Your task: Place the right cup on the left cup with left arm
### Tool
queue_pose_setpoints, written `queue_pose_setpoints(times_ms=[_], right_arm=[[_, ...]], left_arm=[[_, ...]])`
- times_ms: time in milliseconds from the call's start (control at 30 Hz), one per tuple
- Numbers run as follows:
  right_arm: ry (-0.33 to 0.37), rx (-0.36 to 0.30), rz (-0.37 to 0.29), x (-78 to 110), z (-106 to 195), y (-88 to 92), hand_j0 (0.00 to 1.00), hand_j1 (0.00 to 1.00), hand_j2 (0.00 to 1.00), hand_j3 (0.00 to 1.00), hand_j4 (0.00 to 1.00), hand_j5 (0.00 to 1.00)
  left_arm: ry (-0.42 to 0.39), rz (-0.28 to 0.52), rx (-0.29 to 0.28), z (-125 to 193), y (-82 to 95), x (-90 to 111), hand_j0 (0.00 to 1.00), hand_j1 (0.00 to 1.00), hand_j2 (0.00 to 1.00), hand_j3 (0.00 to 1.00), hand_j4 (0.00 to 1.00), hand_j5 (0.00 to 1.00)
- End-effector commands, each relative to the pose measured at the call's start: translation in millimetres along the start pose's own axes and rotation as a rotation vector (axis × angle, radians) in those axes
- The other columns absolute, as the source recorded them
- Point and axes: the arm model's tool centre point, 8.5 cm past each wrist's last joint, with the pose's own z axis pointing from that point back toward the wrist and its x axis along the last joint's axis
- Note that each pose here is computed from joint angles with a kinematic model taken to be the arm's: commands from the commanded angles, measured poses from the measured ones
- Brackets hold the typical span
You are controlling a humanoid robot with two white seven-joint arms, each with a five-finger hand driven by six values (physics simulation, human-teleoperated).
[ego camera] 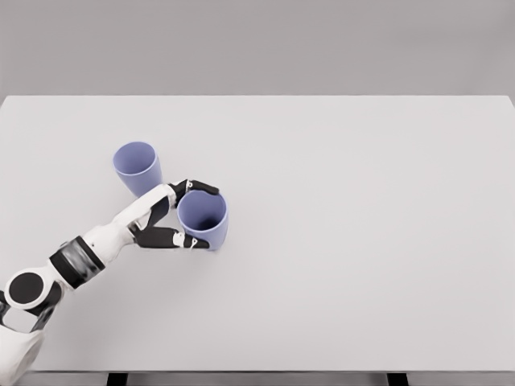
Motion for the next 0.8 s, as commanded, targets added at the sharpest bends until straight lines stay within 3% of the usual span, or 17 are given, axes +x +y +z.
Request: queue_pose_setpoints(times_ms=[0,767], right_arm=[[0.000,0.000,0.000,0.0,0.0,-0.1,1.00,1.00,1.00,1.00,1.00,1.00],[0.000,0.000,0.000,0.0,0.0,-0.1,1.00,1.00,1.00,1.00,1.00,1.00]], left_arm=[[0.001,0.006,-0.004,-0.5,-0.5,4.5,0.64,0.64,0.64,0.64,0.64,0.64],[-0.053,0.019,0.077,3.9,38.1,30.5,0.65,0.65,0.65,0.65,0.65,0.65]])
